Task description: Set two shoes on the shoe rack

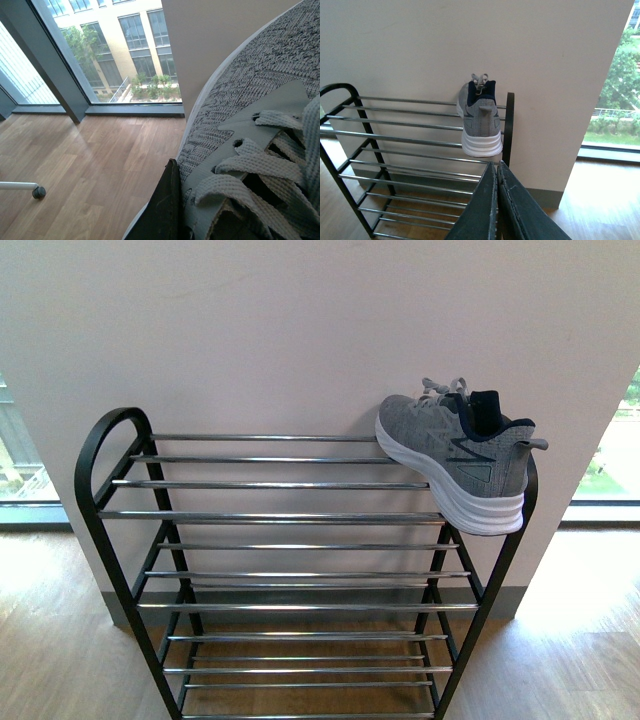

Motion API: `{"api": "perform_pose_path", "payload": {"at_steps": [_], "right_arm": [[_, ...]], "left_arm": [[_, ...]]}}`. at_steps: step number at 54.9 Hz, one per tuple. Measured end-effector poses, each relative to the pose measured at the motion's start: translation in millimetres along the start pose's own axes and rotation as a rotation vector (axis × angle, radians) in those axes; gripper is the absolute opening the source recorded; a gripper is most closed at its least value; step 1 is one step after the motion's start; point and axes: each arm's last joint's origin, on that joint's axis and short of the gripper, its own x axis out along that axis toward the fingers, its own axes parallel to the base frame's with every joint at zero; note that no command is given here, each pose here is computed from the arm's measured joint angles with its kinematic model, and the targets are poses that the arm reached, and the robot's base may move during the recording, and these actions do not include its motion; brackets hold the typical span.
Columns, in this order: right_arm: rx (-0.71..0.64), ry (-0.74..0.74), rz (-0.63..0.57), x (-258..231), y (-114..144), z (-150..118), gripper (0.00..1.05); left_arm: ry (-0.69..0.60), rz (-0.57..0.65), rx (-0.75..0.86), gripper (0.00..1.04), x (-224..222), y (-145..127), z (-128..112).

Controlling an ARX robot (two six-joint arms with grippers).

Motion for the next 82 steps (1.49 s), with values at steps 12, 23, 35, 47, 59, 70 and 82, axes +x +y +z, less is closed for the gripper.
{"api": "perform_pose_path", "payload": {"at_steps": [12,23,35,47,59,70,82], "right_arm": [[0.0,0.03,0.002,-7.6,0.1,-3.8,0.02],[0.0,0.008,0.0,-13.5,0.0,-3.0,0.02],[0.0,0.005,0.0,-13.7,0.0,-2.8,0.02],[0.0,0.005,0.0,-13.7,0.0,-2.8,0.21],[0.0,0.005,0.0,-13.7,0.0,-2.8,0.69],[0.0,0.005,0.0,-13.7,0.0,-2.7,0.97],[0.0,0.005,0.0,-13.7,0.0,-2.7,0.95]], "left_arm": [[0.0,0.0,0.0,0.02,0.0,0.0,0.0],[0.0,-0.001,0.0,0.02,0.0,0.0,0.0],[0.0,0.001,0.0,0.02,0.0,0.0,0.0],[0.0,0.0,0.0,0.02,0.0,0.0,0.0],[0.012,-0.264,-0.281,0.02,3.3,-3.9,17.7],[0.057,-0.316,-0.54,0.02,44.2,-34.9,56.9],[0.282,-0.321,-0.625,0.02,100.2,-84.0,47.1]]}}
